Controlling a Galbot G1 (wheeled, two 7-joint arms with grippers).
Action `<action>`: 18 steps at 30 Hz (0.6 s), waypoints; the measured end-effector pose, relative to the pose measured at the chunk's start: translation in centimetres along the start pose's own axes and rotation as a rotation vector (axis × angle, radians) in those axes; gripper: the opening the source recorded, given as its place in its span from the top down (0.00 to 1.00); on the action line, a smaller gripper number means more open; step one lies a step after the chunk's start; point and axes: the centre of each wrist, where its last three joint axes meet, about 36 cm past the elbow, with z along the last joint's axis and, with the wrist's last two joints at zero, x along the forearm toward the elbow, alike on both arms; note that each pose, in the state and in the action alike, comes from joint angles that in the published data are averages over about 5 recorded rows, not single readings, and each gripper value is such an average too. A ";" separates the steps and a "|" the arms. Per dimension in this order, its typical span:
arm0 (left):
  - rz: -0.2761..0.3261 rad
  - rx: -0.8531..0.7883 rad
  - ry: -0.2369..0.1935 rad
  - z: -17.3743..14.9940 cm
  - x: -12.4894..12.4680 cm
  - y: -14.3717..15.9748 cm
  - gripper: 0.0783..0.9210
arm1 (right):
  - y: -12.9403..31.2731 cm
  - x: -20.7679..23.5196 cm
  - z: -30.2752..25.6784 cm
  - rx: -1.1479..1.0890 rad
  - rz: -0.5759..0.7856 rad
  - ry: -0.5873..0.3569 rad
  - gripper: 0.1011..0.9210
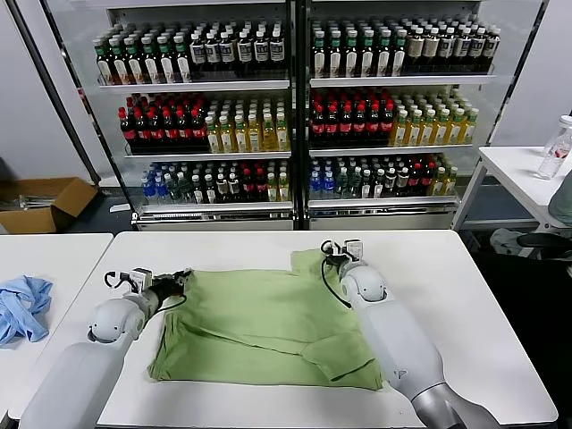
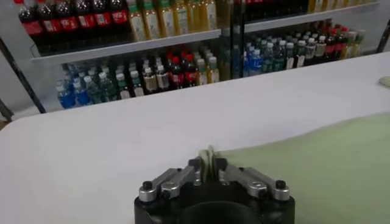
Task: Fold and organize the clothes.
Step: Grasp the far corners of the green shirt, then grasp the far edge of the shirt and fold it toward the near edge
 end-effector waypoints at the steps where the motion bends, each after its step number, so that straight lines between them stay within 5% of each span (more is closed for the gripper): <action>1: -0.001 0.003 -0.006 0.0 0.1 0.1 0.97 | 0.0 0.4 -0.2 -0.004 -0.003 -0.011 0.99; 18: 0.043 0.035 -0.129 1.9 7.3 -0.3 0.99 | -1.5 15.0 0.9 -0.019 -0.067 -0.150 1.00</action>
